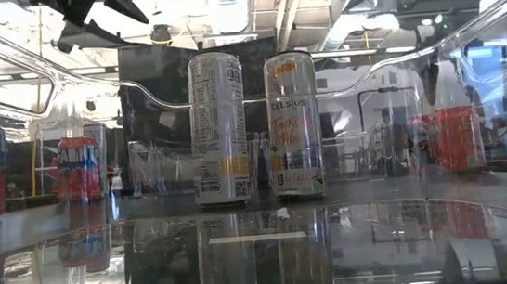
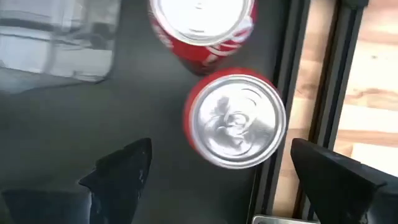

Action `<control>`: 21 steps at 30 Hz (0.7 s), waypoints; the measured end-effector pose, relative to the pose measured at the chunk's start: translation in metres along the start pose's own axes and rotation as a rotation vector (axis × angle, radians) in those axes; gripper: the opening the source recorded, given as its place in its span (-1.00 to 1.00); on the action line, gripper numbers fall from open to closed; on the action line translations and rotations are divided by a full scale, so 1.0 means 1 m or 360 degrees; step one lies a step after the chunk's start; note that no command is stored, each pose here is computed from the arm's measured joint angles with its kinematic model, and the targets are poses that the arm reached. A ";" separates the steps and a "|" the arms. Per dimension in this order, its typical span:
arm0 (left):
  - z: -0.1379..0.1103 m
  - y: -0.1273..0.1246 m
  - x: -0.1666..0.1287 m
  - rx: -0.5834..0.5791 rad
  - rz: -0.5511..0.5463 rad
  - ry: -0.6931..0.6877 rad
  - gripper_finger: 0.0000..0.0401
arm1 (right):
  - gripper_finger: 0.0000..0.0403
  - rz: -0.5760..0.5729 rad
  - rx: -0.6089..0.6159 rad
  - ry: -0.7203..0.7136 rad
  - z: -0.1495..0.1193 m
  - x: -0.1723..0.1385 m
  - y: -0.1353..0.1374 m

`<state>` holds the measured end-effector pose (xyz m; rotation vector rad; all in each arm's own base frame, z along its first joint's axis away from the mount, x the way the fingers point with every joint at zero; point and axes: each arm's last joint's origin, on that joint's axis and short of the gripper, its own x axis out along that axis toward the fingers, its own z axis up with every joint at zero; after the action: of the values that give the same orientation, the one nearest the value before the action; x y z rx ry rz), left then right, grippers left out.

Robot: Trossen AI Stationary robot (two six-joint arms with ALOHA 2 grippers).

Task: Sort soda cans
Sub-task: Put the top right orange soda can into the top right transparent bin

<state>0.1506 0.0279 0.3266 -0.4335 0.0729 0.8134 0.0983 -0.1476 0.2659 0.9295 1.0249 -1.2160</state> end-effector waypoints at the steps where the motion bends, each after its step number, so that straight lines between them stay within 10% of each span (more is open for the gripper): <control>1: 0.000 0.000 0.000 0.0031 0.0002 0.0004 0.59 | 0.98 -0.0006 0.0018 -0.0002 0.000 0.003 -0.002; 21: -0.001 0.000 0.005 0.0222 0.0075 -0.0024 0.59 | 0.63 -0.0001 -0.0038 0.0015 0.006 0.034 -0.006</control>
<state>0.1540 0.0304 0.3249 -0.2950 0.1255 0.8520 0.0952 -0.1633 0.2350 0.9167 1.0452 -1.1987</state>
